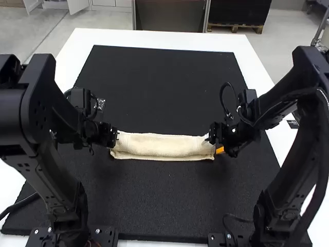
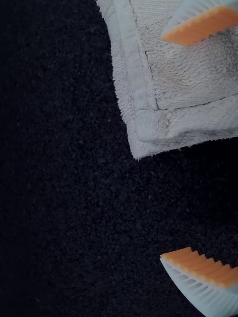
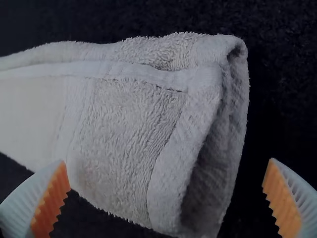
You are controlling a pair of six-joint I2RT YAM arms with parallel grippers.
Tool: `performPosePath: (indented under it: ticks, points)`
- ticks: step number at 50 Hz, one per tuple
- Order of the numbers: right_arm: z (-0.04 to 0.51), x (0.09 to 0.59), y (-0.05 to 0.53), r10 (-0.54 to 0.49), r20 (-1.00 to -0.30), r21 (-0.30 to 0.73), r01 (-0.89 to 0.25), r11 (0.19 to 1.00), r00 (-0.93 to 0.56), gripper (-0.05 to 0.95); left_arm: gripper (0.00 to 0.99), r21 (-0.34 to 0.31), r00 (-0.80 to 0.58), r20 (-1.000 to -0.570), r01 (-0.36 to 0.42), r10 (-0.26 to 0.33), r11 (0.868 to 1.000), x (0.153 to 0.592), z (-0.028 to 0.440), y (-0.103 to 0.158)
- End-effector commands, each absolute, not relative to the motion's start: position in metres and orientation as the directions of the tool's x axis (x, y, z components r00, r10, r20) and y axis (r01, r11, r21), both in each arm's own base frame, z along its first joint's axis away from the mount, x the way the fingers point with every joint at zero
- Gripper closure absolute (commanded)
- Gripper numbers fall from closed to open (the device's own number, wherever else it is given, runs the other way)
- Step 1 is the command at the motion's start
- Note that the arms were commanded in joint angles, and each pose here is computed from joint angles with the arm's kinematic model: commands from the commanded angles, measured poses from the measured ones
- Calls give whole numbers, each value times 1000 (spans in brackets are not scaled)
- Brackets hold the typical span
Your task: Fold the towel.
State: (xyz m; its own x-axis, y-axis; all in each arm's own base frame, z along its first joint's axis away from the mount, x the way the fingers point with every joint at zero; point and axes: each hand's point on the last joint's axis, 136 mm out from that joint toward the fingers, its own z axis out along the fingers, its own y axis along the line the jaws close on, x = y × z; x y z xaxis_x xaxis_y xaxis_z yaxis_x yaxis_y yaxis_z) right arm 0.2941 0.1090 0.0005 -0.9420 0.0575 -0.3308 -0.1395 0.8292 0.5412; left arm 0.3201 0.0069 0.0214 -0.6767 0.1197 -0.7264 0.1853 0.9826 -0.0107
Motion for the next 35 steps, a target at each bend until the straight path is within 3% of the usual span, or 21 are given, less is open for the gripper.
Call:
performPosePath:
  ticks: [1,35]
  points:
    - [1,284,133,32,-280,607,-151,780,-959,0,38,-18,-668,-736,181,109,983,326,26,8]
    - [7,291,139,33,-294,611,-162,775,-955,3,38,-20,-672,-732,181,109,983,324,25,8]
